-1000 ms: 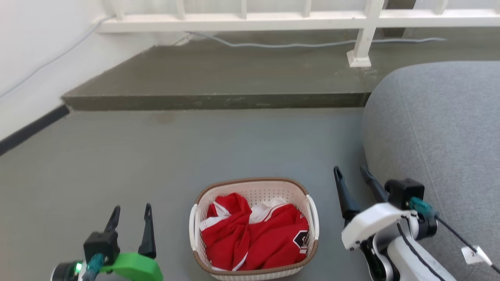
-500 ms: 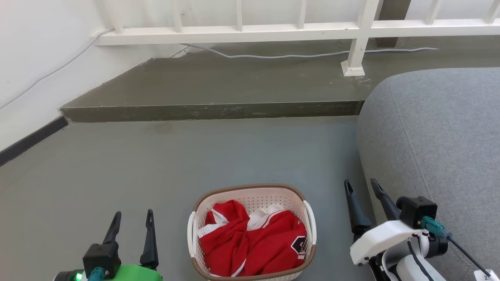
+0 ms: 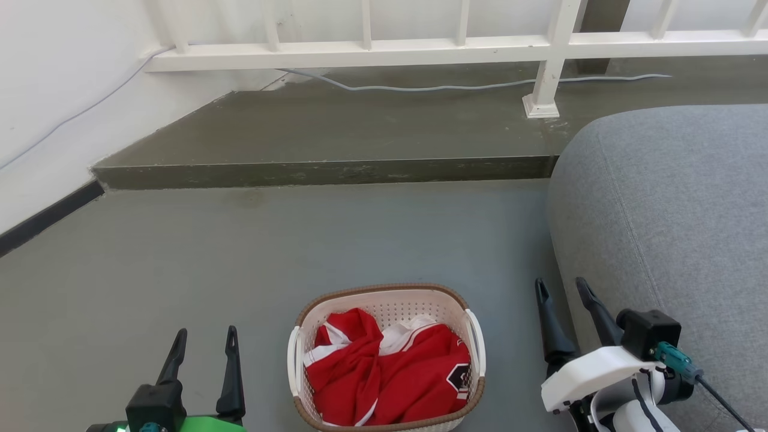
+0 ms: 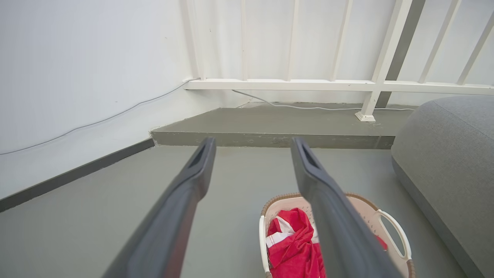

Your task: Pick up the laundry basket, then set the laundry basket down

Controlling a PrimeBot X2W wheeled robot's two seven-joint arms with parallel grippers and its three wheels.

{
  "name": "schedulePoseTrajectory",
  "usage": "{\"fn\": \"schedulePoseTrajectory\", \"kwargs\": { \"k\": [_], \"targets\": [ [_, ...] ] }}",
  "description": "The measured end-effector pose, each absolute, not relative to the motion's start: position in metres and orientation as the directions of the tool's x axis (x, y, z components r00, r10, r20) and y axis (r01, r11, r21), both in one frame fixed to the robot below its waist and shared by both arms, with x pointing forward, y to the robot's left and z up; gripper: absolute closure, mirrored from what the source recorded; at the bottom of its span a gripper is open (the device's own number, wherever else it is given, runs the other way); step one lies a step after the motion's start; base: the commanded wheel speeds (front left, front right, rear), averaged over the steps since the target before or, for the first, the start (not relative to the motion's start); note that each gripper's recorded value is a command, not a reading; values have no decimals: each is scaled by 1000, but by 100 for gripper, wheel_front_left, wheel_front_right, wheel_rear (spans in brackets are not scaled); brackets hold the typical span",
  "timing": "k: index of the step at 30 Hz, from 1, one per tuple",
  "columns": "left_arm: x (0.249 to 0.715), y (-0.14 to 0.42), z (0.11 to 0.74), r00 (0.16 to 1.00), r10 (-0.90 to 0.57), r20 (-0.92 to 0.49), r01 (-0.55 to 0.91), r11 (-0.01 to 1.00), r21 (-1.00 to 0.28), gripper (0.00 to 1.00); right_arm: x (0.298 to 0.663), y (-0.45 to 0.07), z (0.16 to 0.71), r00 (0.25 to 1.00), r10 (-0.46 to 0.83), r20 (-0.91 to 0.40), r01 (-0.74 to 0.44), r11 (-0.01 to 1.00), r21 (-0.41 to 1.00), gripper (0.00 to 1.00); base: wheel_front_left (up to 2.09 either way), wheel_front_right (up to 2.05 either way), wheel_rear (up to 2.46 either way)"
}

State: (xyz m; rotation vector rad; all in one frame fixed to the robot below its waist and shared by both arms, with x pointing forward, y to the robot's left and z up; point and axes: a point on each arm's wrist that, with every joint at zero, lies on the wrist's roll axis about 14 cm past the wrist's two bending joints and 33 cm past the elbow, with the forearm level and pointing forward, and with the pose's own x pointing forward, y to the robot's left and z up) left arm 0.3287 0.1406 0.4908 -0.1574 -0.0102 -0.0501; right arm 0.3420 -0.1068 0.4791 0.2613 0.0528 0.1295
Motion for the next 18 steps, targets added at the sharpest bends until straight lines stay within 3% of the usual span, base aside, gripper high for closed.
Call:
{"fn": "schedulePoseTrajectory", "kwargs": {
  "k": [11,12,18],
  "targets": [
    [328,140,498,998,-48,37,53,985,-162,0,342,-112,484,993,117,-16,-109,963,246,0,0,0,0],
    [328,140,496,998,-47,29,52,985,-164,100,341,-111,482,993,118,-24,-109,963,246,100,0,0,0],
    [323,137,479,998,-50,-29,44,983,-180,100,327,-112,456,987,118,-106,-88,965,248,100,0,0,0]
  ]
}}
